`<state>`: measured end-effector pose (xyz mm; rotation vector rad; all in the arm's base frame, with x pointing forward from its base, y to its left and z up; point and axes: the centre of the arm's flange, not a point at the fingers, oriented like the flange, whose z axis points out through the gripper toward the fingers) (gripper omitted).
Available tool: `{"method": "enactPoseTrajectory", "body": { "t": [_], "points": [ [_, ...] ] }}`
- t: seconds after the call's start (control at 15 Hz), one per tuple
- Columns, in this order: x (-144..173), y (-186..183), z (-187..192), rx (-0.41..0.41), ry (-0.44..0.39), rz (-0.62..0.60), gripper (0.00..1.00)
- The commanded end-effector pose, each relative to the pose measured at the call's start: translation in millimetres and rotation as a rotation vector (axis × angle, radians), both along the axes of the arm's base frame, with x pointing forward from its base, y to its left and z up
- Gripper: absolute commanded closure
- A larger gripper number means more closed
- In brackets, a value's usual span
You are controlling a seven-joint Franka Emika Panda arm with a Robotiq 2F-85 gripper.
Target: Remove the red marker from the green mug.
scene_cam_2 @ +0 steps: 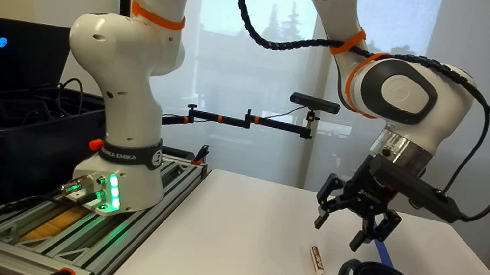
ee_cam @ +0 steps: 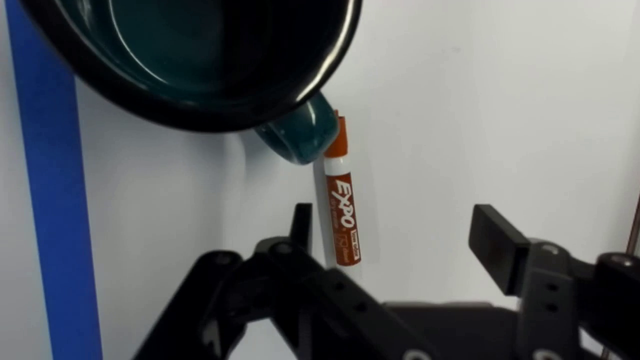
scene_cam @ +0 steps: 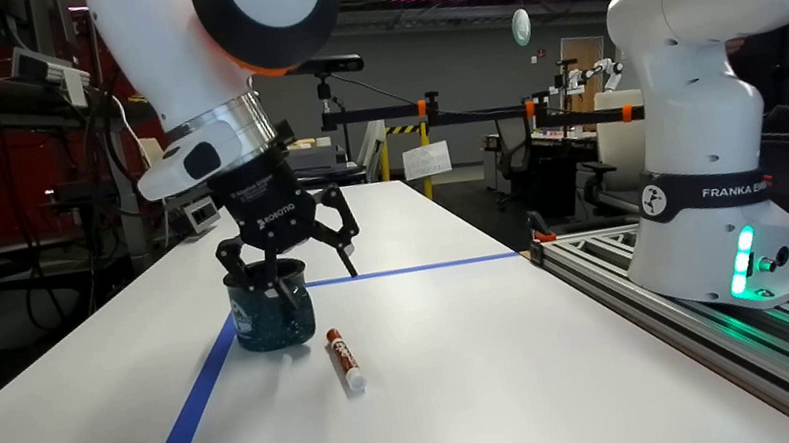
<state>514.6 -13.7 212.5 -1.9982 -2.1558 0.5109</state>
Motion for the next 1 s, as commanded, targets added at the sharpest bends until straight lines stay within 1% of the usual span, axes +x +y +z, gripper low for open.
{"method": "enactPoseTrajectory", "body": {
  "t": [0.0,0.07,0.2,0.27,0.47,0.53,0.6,0.73,0.93],
  "points": [
    [0,11,25,-0.042,-0.056,-0.019,0.00],
    [1,13,30,-0.048,-0.069,-0.035,0.00],
    [2,15,43,-0.081,-0.104,-0.118,0.00],
    [3,14,50,-0.105,-0.132,-0.187,0.00],
    [5,10,68,-0.137,-0.204,-0.332,0.00],
    [6,8,72,-0.151,-0.215,-0.386,0.00],
    [12,8,59,-0.104,-0.172,-0.313,0.00],
    [13,5,66,-0.118,-0.193,-0.366,0.00],
    [12,5,67,-0.122,-0.196,-0.383,0.00]
  ]
}}
